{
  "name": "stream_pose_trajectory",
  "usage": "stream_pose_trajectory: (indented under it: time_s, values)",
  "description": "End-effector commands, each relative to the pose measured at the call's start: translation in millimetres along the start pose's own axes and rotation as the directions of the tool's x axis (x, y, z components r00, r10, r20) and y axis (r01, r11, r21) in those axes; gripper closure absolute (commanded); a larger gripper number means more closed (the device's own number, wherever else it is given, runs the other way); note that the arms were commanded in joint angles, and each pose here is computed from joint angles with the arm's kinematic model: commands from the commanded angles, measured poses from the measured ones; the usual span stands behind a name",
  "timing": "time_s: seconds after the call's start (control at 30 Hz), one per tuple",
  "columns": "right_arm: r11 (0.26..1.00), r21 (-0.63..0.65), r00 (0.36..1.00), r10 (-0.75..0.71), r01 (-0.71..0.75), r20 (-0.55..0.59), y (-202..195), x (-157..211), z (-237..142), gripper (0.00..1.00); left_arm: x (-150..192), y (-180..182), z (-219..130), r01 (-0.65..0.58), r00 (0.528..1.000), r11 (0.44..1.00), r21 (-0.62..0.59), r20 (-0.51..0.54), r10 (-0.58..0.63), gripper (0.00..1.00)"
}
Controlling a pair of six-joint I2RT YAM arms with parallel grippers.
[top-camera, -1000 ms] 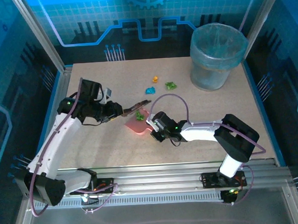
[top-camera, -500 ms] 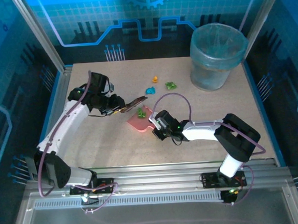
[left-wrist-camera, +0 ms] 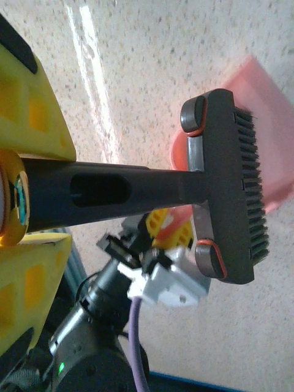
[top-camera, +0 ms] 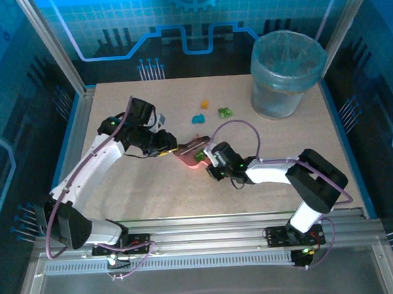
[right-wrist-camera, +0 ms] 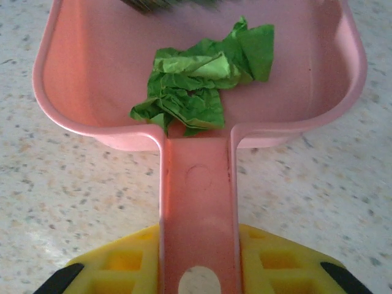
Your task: Sweep away the paper scraps from the table
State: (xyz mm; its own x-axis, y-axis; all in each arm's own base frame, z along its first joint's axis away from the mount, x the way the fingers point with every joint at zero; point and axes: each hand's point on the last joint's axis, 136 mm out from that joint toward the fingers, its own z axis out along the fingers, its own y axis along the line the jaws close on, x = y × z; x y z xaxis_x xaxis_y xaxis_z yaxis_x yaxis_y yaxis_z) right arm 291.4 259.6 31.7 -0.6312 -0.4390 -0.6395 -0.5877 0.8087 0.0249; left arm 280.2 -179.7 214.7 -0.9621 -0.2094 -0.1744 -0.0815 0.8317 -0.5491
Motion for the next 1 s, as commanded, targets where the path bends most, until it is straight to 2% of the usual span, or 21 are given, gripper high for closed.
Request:
stream_pose_trajectory:
  time_s: [0.0, 0.2, 0.43, 0.73, 0.97]
  values:
    - [0.997, 0.019, 0.997, 0.073, -0.073, -0.034, -12, 17, -4, 1.00, -24, -7, -33, -0.037, 0.988, 0.999, -0.029, 0.147, 0.040, 0.96]
    - [0.994, 0.050, 0.995, 0.099, -0.097, -0.028, -21, 19, -6, 1.00, -74, -29, -41, -0.024, 0.963, 1.000, 0.010, 0.270, 0.020, 0.95]
    - [0.986, 0.072, 0.988, 0.153, -0.150, -0.038, -34, 20, -4, 1.00, -129, -36, 8, 0.006, 0.971, 1.000, -0.020, 0.241, -0.001, 1.00]
    - [0.979, 0.067, 0.979, 0.196, -0.193, -0.046, -41, 21, -2, 1.00, -167, -41, 46, 0.039, 0.961, 0.996, -0.083, 0.275, -0.015, 1.00]
    - [0.978, 0.069, 0.979, 0.199, -0.196, -0.042, -42, 19, -3, 1.00, -172, -39, 78, 0.011, 0.972, 0.990, -0.140, 0.234, 0.023, 1.00]
